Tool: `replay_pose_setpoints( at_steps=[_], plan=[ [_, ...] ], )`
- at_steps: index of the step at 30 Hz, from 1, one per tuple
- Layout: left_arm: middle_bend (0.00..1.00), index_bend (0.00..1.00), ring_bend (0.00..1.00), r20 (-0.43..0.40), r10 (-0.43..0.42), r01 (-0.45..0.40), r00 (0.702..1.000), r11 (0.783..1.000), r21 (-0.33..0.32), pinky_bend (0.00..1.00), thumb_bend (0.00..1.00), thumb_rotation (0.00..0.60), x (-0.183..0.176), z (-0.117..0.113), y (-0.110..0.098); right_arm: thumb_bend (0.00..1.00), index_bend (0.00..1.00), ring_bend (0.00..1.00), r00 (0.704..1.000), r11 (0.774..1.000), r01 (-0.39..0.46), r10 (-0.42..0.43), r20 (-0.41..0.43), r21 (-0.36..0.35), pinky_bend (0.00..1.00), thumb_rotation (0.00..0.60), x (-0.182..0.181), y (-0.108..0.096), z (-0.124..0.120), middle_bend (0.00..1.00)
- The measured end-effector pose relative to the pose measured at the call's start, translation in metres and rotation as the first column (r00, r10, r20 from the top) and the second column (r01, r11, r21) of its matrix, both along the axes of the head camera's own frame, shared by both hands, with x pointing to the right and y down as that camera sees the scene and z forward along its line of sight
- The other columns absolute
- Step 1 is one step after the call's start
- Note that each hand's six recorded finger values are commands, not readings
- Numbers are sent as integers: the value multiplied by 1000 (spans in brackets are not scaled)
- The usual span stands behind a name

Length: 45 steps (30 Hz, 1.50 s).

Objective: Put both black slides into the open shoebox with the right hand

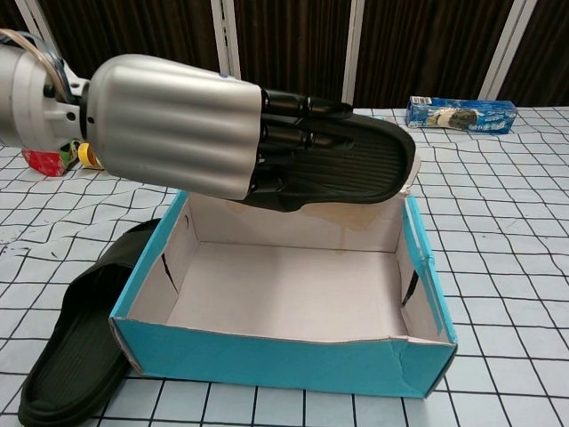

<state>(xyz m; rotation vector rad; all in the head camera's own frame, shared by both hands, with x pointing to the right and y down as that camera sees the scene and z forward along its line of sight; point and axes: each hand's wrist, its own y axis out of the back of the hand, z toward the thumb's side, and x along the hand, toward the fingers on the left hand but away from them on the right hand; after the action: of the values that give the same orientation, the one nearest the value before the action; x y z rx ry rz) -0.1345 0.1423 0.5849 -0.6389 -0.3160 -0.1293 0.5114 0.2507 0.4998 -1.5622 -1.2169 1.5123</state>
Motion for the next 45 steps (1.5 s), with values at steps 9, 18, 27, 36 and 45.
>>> replay_pose_setpoints(
  at_steps=[9,18,27,36,45],
  plan=[
    [449,513,4,29,55,-55,998,998,-4,22,424,600,6,9,2,349,105,46,1000,1000,-1,1,1,-2,0,600,0,0,1,69],
    [449,514,4,39,95,-95,995,995,-10,22,425,600,14,19,7,348,105,47,1000,1000,-5,5,5,2,0,600,2,0,-1,69],
    [445,515,4,93,121,-120,988,993,-15,23,426,600,12,31,14,349,105,47,1000,1000,-2,2,8,0,0,600,1,0,0,69],
    [444,515,4,108,101,-99,989,995,-21,23,427,600,12,37,10,349,105,47,1000,1000,-10,10,9,1,0,600,4,-1,-1,69],
    [429,506,4,102,74,-69,992,997,-44,22,427,600,17,46,9,348,105,47,1000,1000,-13,13,12,0,0,600,5,0,-1,69]
  ],
)
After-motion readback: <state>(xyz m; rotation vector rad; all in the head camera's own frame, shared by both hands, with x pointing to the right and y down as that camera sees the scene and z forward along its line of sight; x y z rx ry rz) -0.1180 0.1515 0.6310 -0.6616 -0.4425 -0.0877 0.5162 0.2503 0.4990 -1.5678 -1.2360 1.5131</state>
